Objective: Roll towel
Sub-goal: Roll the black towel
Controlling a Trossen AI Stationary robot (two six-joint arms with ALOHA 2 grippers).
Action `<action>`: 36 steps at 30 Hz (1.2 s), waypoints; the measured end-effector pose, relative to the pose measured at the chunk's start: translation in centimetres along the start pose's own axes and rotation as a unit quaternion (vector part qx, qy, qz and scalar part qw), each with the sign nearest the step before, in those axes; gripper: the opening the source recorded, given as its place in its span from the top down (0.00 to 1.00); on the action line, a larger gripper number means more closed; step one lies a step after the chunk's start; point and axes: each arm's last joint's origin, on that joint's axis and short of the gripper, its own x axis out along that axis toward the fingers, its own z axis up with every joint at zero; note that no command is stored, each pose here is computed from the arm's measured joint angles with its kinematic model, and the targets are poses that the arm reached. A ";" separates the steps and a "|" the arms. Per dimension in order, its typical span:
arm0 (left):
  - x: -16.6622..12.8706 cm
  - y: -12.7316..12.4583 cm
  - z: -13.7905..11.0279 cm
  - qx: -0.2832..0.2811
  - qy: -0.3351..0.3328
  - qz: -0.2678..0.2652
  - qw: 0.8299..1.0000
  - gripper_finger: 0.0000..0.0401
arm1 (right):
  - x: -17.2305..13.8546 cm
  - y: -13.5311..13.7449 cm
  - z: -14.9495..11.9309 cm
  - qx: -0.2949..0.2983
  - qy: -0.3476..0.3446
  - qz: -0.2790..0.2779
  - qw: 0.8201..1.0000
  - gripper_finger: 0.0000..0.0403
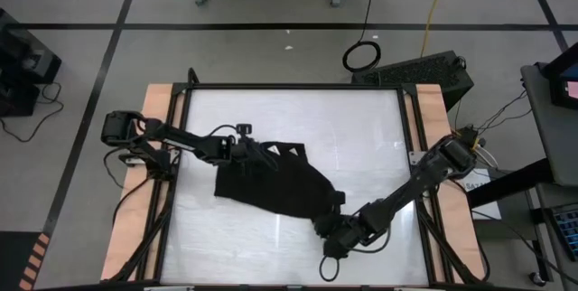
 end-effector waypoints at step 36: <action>-1.8 0.1 10.5 0.039 -0.392 -0.231 0.890 0.43 | -9.1 -2.0 2.9 -0.009 -0.178 -0.041 0.983 1.00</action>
